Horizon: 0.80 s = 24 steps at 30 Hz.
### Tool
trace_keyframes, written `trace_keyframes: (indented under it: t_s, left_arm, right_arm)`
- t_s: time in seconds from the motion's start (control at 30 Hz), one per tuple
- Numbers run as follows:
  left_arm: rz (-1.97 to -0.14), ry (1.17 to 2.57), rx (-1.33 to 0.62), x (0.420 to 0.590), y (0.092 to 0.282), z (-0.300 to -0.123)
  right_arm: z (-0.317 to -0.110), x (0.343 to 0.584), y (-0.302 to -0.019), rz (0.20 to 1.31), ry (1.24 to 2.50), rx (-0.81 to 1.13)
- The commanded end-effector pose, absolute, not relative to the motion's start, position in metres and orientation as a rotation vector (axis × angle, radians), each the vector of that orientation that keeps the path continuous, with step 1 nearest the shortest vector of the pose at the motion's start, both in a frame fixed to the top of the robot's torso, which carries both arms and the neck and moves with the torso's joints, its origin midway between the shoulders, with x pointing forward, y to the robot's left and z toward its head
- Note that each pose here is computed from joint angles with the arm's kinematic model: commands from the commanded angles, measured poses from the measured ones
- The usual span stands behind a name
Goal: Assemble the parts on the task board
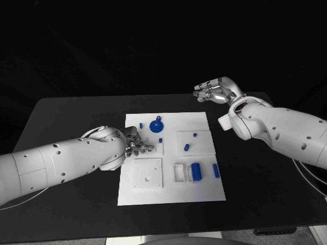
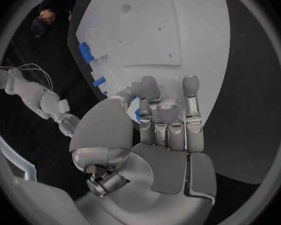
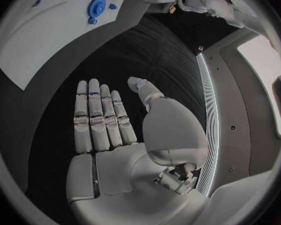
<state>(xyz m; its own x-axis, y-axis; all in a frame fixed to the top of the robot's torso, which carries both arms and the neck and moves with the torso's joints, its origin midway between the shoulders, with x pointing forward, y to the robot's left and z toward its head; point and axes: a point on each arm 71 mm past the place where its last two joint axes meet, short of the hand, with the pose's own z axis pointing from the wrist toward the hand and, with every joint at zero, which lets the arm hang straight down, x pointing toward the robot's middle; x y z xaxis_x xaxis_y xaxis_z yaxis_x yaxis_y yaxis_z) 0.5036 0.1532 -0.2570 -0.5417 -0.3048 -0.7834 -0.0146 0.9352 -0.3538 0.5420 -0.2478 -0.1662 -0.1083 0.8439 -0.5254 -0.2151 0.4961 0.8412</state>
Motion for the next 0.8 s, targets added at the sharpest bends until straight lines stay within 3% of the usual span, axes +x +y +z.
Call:
trace_keyframes:
  t_s: [0.03, 0.63, 0.8]
  left_arm:
    - [-0.391, 2.105, -0.252, 0.504, 0.153, -0.256]
    - [-0.447, 2.08, -0.352, 0.504, 0.163, -0.253]
    - [-0.489, 2.077, -0.402, 0.508, 0.166, -0.242]
  right_arm:
    - [-0.166, 0.542, -0.246, 1.005, 1.404, 0.585]
    - [-0.168, 0.542, -0.249, 0.999, 1.403, 0.592]
    - [-0.169, 0.542, -0.251, 0.995, 1.402, 0.595]
